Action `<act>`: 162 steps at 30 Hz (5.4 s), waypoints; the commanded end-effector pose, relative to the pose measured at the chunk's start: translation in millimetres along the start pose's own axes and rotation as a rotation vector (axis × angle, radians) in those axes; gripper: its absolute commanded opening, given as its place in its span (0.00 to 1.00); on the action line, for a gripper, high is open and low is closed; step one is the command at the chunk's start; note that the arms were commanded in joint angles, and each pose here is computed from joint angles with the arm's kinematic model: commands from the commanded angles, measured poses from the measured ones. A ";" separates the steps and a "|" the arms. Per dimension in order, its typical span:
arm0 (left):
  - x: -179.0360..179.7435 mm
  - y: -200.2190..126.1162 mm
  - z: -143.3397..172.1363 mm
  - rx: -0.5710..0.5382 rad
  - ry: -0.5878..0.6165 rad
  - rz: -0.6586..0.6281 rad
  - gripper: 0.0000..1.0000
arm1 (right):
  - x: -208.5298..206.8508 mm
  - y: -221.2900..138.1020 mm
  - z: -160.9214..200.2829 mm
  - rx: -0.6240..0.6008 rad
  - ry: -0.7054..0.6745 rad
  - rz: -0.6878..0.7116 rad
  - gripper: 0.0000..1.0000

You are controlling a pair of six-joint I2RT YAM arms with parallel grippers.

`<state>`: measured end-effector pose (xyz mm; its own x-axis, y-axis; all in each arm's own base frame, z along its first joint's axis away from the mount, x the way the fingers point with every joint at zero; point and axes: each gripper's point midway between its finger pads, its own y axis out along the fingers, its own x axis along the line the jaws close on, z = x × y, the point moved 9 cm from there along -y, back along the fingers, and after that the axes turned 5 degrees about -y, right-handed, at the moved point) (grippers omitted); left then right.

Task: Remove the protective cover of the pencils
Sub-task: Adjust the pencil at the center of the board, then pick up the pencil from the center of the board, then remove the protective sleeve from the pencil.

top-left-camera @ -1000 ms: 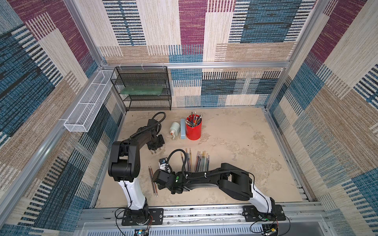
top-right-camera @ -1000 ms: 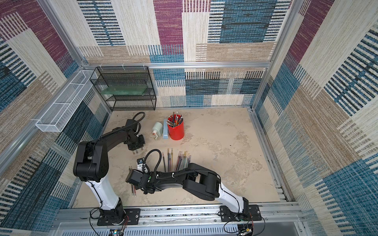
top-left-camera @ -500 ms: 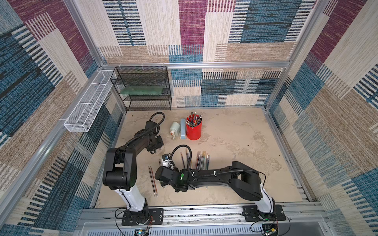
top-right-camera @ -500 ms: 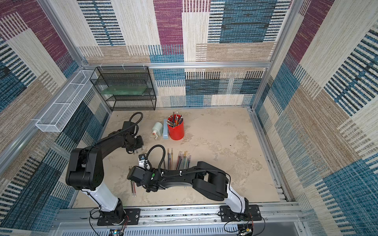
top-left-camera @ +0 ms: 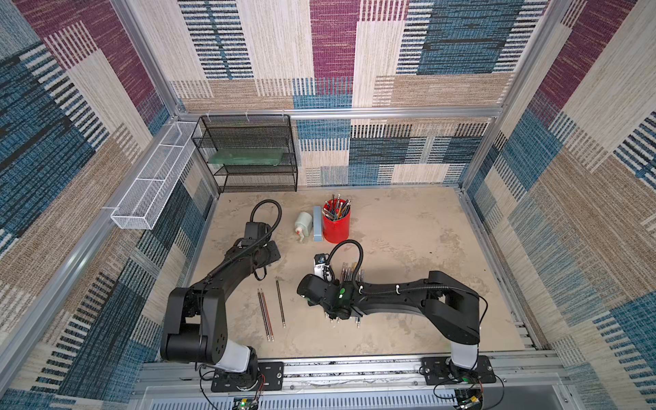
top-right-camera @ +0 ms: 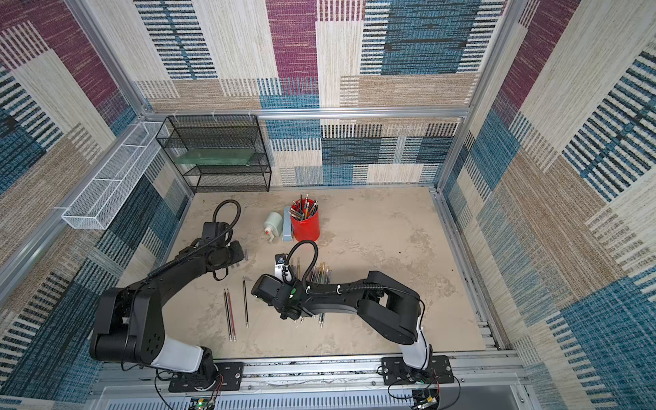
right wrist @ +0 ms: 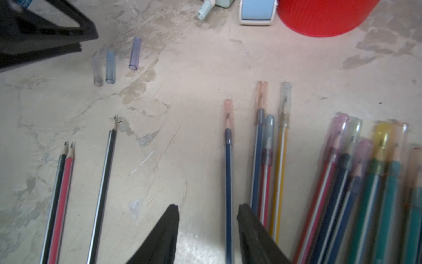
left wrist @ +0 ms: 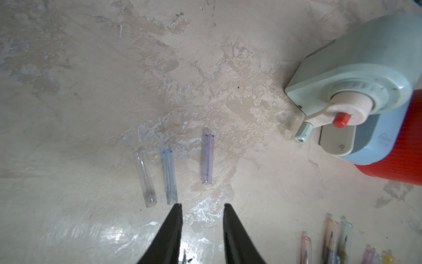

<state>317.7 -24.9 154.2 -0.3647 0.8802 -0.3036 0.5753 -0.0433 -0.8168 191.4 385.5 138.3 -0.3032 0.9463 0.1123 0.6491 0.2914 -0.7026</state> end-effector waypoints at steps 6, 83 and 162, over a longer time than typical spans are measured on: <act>3.4 -11.5 -0.6 -0.104 -0.032 0.029 0.39 | -6.1 20.5 -1.1 0.022 -0.011 0.065 0.44; -4.5 -110.2 67.8 -0.039 -0.178 0.701 0.55 | 11.4 -40.6 -0.9 -0.156 0.055 -0.332 0.05; -12.6 -106.7 70.8 0.002 -0.071 0.649 0.10 | 47.6 -41.1 -20.3 -0.135 0.009 -0.520 0.24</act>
<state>206.8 -65.8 207.7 -0.0109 0.6277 -0.7784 0.6762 -0.5689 -0.4681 164.0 417.0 182.4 -0.5975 0.6981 0.3945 0.5133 0.7110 -0.4806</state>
